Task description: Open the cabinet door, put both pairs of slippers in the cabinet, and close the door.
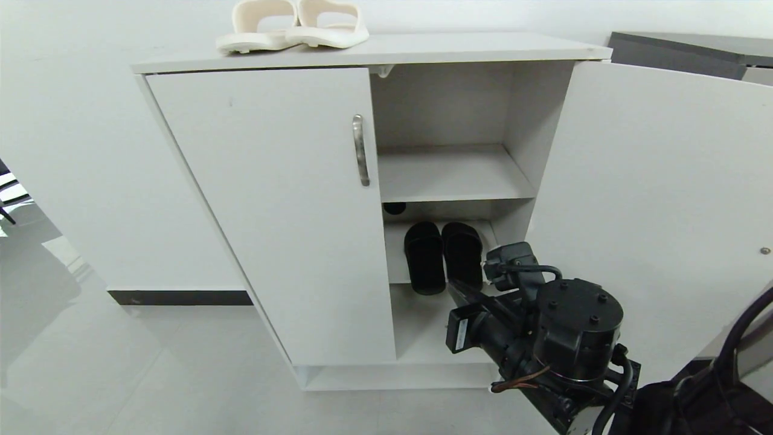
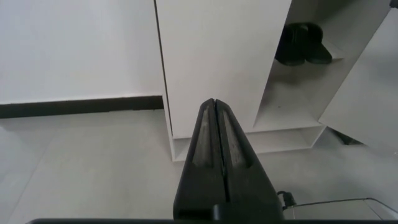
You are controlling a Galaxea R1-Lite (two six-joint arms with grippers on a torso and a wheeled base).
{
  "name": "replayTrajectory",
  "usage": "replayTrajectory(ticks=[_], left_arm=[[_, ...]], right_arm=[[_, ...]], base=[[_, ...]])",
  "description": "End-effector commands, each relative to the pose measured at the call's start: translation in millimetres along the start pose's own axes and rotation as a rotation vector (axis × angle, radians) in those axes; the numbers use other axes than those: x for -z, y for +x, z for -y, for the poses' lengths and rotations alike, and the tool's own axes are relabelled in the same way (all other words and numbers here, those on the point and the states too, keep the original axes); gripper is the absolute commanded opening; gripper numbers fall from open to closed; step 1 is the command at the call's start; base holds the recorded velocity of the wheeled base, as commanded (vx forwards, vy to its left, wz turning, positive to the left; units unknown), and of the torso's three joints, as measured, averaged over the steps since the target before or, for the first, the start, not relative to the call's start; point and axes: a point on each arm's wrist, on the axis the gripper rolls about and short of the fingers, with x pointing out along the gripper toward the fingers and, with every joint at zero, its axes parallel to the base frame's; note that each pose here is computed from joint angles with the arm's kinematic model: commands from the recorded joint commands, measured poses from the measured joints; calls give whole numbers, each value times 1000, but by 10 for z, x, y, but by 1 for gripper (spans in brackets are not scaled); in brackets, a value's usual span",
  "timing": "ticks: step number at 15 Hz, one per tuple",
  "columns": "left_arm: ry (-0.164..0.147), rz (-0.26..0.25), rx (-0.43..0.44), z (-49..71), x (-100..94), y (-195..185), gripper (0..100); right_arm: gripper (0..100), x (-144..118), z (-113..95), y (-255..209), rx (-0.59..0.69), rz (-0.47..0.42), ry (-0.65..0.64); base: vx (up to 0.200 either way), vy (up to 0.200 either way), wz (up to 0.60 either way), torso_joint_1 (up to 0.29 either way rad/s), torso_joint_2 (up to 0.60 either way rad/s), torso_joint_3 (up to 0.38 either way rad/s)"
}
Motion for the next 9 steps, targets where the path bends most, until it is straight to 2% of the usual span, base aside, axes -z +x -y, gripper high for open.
replayTrajectory(ticks=[1, 6, 9], left_arm=[[0, -1, -1, 0, -1, 1, 0], [16, -3, 0, 0, 4, 2, 0], [23, -3, 0, 0, 4, 2, 0]], right_arm=[[0, 18, -12, -5, -6, -6, -2], [0, 47, -8, -41, -33, -23, -6], [0, -2, -34, -258, -232, -70, 82]], base=[[0, 0, 0, -7, 2, 198], [0, 0, 0, 0, -1, 181], [0, 0, 0, 4, 1, 17]])
